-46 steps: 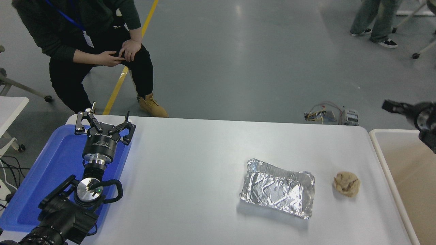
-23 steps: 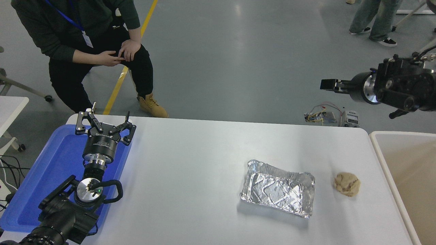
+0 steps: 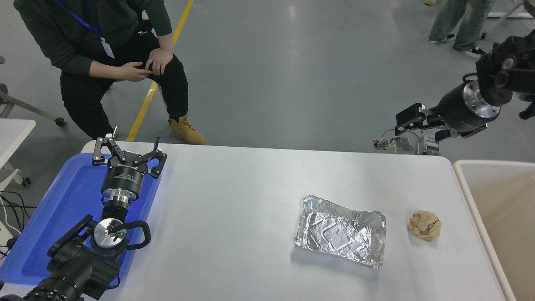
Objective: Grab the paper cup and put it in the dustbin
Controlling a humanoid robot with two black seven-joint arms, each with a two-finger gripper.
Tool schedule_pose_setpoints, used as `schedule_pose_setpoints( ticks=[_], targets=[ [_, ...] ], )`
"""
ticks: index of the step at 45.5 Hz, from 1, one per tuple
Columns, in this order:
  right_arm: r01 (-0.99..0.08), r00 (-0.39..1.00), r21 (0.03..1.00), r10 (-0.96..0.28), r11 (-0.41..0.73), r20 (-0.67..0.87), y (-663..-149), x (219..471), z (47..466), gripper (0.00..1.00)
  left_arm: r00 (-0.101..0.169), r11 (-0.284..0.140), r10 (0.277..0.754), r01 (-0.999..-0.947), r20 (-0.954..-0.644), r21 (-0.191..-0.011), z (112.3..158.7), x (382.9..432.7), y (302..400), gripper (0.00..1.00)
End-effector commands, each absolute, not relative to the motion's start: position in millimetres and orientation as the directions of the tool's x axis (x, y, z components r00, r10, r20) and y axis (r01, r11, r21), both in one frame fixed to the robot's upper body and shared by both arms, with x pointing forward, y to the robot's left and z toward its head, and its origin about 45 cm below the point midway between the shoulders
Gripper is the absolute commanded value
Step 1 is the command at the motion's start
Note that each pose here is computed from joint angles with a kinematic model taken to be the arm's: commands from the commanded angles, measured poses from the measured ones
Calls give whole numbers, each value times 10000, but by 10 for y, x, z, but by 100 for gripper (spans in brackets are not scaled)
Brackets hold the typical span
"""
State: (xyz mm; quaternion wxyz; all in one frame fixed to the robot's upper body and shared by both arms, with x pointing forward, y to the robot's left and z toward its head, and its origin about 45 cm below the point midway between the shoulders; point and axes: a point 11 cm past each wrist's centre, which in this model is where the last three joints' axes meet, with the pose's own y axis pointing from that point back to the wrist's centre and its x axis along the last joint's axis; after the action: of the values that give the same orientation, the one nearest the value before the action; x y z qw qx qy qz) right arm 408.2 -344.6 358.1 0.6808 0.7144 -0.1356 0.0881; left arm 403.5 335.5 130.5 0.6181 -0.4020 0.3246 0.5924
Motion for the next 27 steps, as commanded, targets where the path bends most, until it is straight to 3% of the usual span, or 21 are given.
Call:
schedule_pose_setpoints(
  ticks=[1,27],
  targets=[
    [-3096,9493,9509,-575,10,3092,-3453,3928,4051,100,873,-252,4714,-9933,-8776,-1124,1305,4035,3355,100],
    [-2541,9668,9670,-329,-165,2535,-3326,3840,3896,100,873,-252,4714,-9933,-8776,-1124,1305,4035,3355,100]
  ],
)
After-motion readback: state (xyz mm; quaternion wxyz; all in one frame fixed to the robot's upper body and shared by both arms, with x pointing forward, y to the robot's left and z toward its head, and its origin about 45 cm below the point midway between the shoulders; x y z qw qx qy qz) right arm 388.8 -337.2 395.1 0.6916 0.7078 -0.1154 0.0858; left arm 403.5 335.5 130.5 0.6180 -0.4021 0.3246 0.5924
